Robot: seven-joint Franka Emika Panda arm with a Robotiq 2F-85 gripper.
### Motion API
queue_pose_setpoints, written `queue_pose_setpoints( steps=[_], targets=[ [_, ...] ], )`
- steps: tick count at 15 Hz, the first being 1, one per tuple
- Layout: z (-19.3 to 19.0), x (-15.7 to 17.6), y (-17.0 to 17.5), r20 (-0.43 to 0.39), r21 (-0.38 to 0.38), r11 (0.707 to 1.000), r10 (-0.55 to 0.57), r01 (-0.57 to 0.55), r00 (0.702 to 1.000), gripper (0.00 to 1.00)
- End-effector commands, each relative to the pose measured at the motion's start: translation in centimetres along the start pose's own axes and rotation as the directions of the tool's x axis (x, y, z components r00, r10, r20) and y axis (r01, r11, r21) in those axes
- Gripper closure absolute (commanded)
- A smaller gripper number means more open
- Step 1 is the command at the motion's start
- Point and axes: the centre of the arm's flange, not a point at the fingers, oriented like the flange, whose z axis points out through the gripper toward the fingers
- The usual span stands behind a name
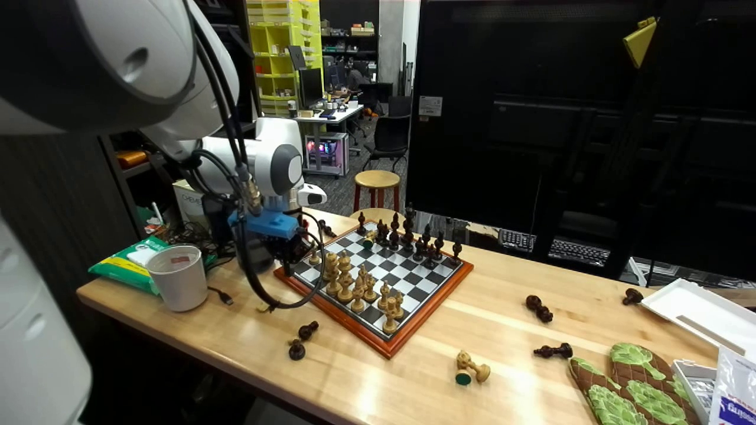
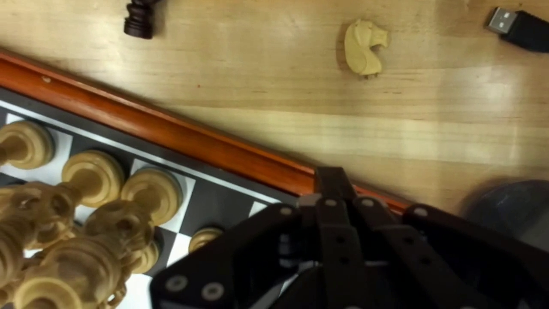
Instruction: Move one yellow chess piece away from you on the board
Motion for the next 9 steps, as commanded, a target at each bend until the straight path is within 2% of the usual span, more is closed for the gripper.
queue_pose_setpoints(
  steps=[1, 9],
  targets=[
    [0.1, 1.3, 0.0, 0.029, -0.033, 0.999, 0.001, 0.000, 1.000, 1.00],
    [0.9, 2.8, 0.4, 0.078, -0.068, 0.998, -0.006, 0.011, 0.997, 1.00]
  ],
)
